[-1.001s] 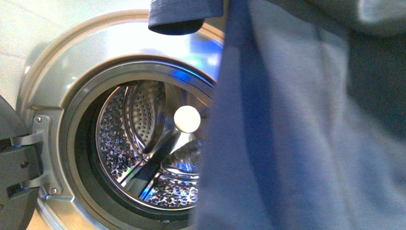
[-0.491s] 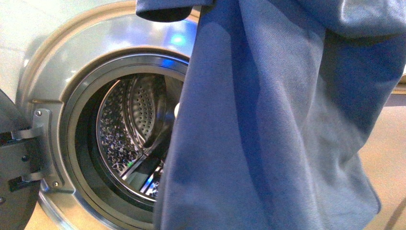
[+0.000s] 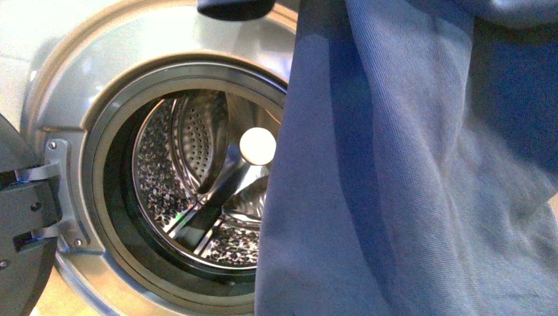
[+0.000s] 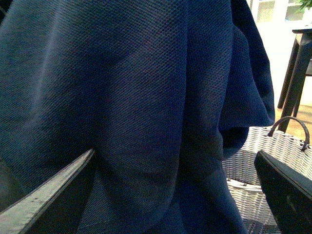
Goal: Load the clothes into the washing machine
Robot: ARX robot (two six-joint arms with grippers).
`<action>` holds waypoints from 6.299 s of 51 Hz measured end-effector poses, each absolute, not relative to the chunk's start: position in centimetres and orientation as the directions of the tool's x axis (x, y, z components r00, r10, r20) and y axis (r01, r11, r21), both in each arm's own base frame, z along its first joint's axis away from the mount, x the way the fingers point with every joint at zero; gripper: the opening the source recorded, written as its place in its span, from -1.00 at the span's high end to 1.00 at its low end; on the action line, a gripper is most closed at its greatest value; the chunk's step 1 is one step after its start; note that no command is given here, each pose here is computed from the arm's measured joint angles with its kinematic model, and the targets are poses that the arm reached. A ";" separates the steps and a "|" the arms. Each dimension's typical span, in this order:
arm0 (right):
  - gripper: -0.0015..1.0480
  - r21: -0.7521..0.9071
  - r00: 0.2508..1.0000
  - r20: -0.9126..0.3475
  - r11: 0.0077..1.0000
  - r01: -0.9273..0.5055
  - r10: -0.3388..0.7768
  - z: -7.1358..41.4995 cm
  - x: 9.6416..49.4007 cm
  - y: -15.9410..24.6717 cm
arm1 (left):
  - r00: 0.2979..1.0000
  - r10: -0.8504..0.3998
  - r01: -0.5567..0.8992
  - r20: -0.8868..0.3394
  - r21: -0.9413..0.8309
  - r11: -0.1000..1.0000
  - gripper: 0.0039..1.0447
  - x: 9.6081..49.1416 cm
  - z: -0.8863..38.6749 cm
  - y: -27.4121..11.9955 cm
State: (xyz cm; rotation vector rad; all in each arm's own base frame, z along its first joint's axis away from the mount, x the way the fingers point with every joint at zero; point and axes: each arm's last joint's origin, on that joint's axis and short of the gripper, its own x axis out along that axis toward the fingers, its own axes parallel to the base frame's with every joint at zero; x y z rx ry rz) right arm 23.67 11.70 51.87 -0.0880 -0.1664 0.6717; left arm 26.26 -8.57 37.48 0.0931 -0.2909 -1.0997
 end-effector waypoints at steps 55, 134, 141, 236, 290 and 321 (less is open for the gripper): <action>0.91 -0.134 0.773 0.125 0.783 -0.607 0.621 51.9 23.7 11.7 | 0.601 -0.765 0.767 0.231 0.099 0.633 -0.88 29.2 34.4 -20.1; 0.28 -0.134 0.773 0.123 0.782 -0.609 0.623 51.8 23.7 11.7 | 0.725 -0.661 0.676 0.194 -0.014 0.737 0.65 29.4 28.8 -23.9; -0.09 -0.134 0.773 0.124 0.782 -0.609 0.623 51.8 23.7 11.7 | 0.728 -0.658 0.673 0.193 -0.015 0.740 0.91 29.5 28.7 -23.8; -0.85 -0.135 0.769 0.139 0.782 -0.609 0.624 52.1 23.2 11.5 | 0.699 -0.715 0.674 0.019 0.318 0.667 0.91 30.2 29.8 -9.6; -0.85 0.032 0.896 0.428 0.989 -0.141 0.114 48.4 18.2 11.1 | 0.948 -0.318 0.317 0.008 0.051 0.947 0.91 44.1 18.8 -9.4; 0.64 -0.013 1.000 -0.001 1.000 -0.016 0.016 26.5 13.3 2.7 | 0.960 -0.278 0.278 0.020 0.016 0.960 0.91 49.8 17.3 -10.8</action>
